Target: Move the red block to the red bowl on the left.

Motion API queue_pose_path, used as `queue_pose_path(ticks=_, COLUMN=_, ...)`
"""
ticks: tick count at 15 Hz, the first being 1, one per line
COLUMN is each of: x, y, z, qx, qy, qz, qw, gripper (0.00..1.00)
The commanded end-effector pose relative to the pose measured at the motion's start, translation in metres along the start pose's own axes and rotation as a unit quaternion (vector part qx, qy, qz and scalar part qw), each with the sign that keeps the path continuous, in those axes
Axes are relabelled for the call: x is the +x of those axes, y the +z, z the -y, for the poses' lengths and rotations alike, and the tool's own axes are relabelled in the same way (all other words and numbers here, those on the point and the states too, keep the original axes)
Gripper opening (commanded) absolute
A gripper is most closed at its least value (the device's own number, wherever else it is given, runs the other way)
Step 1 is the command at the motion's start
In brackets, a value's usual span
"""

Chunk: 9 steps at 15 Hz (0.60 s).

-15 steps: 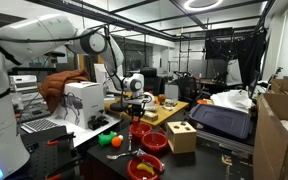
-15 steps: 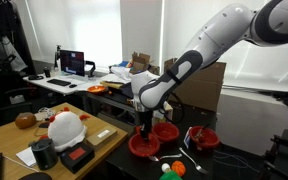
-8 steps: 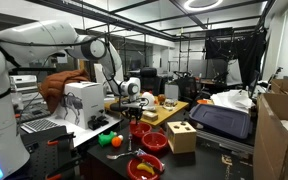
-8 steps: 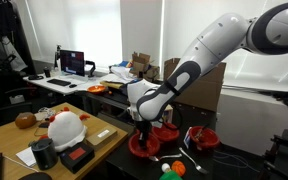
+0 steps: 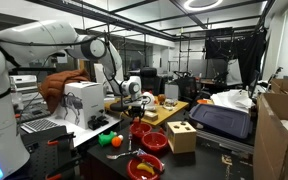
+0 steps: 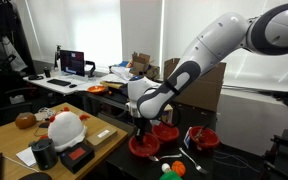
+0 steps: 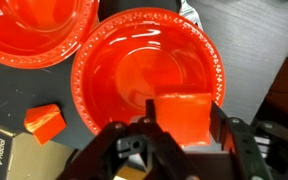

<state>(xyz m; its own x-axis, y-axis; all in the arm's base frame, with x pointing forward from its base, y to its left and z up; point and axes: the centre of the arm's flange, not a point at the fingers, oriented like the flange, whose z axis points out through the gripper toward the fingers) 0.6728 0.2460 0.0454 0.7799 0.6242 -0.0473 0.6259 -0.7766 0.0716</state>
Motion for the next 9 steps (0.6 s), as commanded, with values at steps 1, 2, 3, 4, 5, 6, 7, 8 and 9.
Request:
queue_pose_path(ticks=1, x=-0.002, y=-0.008, z=-0.017, qx=-0.027, qy=0.011, qz=-0.014, qw=0.9995, gripper=0.27)
queue_pose_path(ticks=2, x=-0.003, y=-0.007, z=-0.024, qx=-0.036, qy=0.01, qz=-0.017, qw=0.9992, gripper=0.27)
queue_pose_path(ticks=3, x=-0.004, y=-0.006, z=-0.03, qx=-0.045, qy=0.01, qz=-0.018, qw=0.9988, gripper=0.27)
queue_pose_path(ticks=4, x=-0.007, y=-0.002, z=-0.038, qx=-0.057, qy=0.009, qz=-0.019, qw=0.9981, gripper=0.27)
queue_pose_path(ticks=5, x=-0.009, y=0.0, z=-0.045, qx=-0.065, qy=0.009, qz=-0.018, qw=0.9976, gripper=0.27)
queue_pose_path(ticks=6, x=-0.012, y=0.003, z=-0.05, qx=-0.071, qy=0.009, qz=-0.017, qw=0.9973, gripper=0.27)
queue_pose_path(ticks=7, x=-0.015, y=0.005, z=-0.054, qx=-0.073, qy=0.01, qz=-0.015, qw=0.9972, gripper=0.27)
queue_pose_path(ticks=8, x=-0.017, y=0.008, z=-0.056, qx=-0.074, qy=0.012, qz=-0.013, qw=0.9971, gripper=0.27)
queue_pose_path(ticks=9, x=-0.02, y=0.01, z=-0.057, qx=-0.071, qy=0.015, qz=-0.008, qw=0.9973, gripper=0.27)
